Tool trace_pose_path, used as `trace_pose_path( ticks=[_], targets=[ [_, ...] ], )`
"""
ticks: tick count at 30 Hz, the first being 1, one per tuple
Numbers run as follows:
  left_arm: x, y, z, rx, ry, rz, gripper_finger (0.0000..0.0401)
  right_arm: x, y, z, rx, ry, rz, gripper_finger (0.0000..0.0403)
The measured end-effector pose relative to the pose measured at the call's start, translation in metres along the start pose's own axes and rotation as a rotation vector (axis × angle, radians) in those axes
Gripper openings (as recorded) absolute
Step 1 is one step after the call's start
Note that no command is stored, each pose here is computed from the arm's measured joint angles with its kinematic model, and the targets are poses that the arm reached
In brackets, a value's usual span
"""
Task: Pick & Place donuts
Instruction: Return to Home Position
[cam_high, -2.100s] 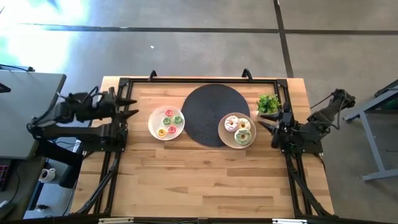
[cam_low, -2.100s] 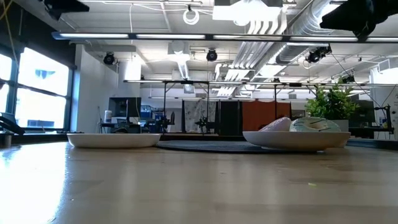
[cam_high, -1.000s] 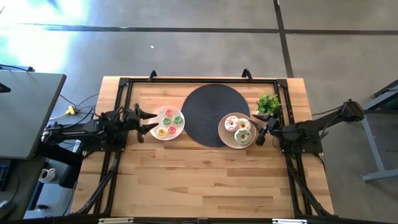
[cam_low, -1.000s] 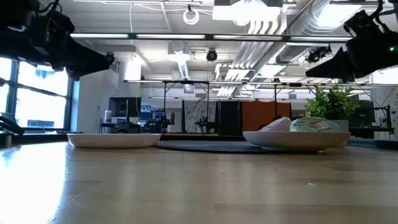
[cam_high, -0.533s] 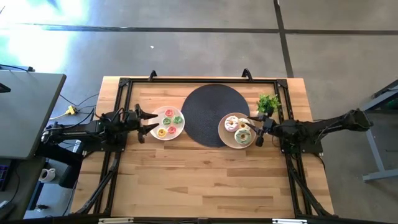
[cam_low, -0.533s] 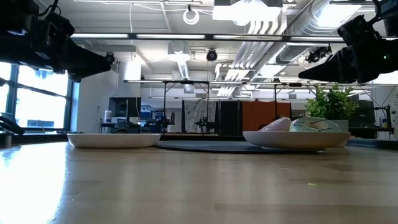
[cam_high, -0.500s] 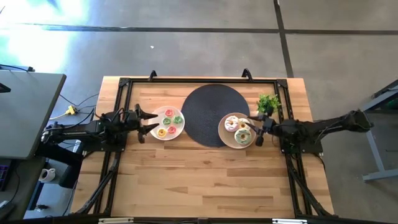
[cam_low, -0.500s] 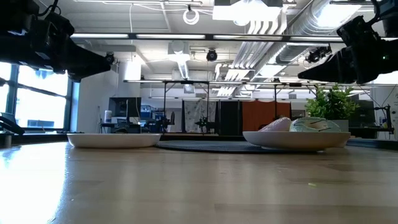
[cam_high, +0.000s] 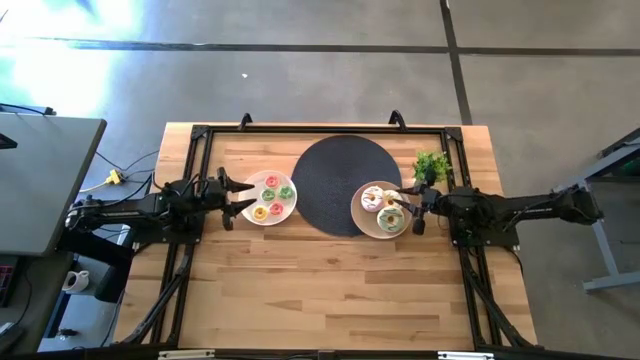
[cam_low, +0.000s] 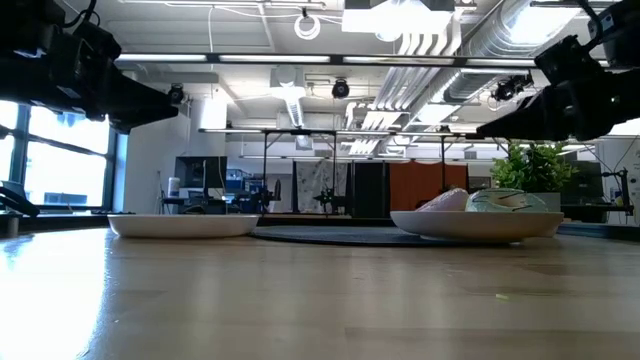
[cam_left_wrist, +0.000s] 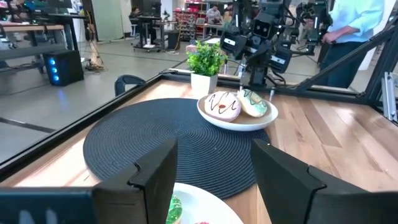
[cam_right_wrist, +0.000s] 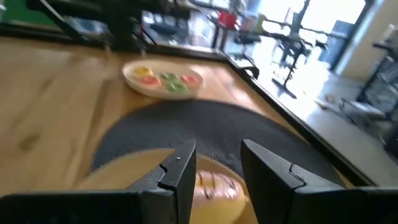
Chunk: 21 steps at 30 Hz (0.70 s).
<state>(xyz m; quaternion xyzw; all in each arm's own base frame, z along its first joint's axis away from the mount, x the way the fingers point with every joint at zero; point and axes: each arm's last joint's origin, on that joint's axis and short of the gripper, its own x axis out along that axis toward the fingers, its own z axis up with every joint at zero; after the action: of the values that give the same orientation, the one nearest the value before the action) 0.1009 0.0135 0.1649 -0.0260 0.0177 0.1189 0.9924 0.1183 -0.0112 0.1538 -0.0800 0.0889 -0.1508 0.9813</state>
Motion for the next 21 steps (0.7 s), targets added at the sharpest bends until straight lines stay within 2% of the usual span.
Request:
trace_pose_path(
  ticks=[16,21],
  targets=[
    [0.0,0.0,0.0,-0.003,0.0,0.002,0.0202,-0.024,-0.007,0.014,-0.007,-0.229,0.035,0.0124],
    [0.0,0.0,0.0,-0.003,-0.001,0.003,0.0202,-0.023,-0.006,0.012,-0.006,-0.202,0.067,0.0124]
  ],
)
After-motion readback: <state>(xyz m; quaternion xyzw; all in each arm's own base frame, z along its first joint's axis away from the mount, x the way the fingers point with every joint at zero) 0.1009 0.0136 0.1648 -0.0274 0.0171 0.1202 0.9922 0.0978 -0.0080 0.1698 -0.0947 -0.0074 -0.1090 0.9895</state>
